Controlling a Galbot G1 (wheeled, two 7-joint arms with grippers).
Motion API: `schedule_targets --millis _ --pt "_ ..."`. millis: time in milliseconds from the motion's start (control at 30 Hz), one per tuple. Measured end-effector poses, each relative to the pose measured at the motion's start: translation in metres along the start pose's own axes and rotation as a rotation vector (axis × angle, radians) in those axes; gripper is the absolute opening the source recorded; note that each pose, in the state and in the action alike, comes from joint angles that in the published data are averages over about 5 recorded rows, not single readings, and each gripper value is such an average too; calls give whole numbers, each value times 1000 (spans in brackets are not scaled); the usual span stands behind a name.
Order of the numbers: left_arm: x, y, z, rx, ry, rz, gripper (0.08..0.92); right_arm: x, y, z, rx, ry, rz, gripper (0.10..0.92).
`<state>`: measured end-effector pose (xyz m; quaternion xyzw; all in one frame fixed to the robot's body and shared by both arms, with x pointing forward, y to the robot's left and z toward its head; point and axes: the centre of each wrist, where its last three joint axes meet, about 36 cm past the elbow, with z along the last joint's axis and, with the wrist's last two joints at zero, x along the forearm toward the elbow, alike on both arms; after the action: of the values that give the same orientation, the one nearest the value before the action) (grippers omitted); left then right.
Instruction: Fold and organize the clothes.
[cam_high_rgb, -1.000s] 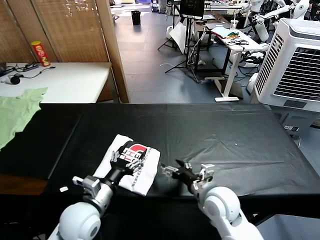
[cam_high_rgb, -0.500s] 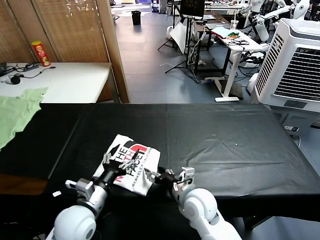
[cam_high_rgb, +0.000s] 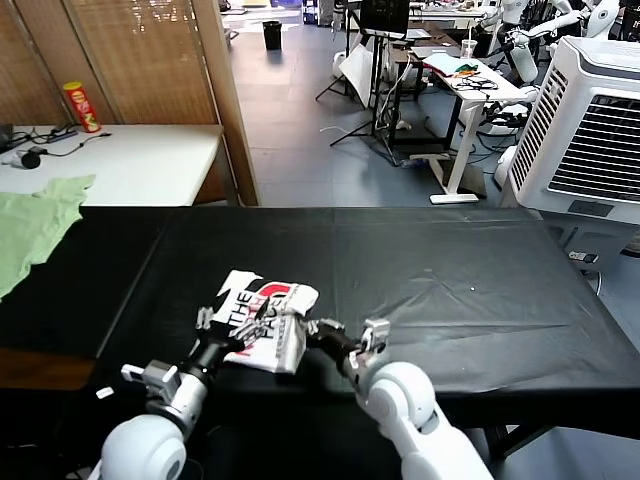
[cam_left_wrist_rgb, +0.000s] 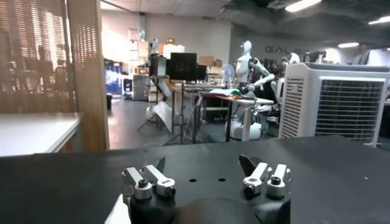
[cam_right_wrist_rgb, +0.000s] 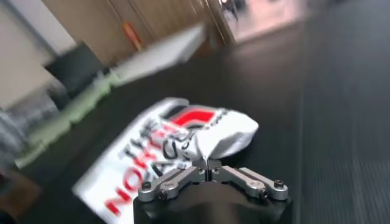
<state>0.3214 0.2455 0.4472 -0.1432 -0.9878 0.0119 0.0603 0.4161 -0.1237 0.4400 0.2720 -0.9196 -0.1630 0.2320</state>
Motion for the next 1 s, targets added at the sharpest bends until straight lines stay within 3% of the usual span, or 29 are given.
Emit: schedule_targets --millis 133,233,367,533,700,800,1000 --pt "0 2 -1 2 -6 -9 798 5 -19 -13 132 7 203 123" --pt "0 4 -2 5 -14 -16 798 14 -54 -16 252 35 409 123" --pt "-3 4 -1 6 -18 -14 798 36 -95 -22 356 78 579 123" --pt "-5 0 1 11 -19 -5 798 54 -119 -27 430 90 691 123" --pt "-5 1 6 14 -17 -11 798 63 -134 -31 481 81 708 125" --pt "-5 1 8 16 -16 -14 798 66 -143 -36 522 69 710 180" --pt "-7 1 12 21 -14 -18 798 77 -159 -42 559 81 685 487"
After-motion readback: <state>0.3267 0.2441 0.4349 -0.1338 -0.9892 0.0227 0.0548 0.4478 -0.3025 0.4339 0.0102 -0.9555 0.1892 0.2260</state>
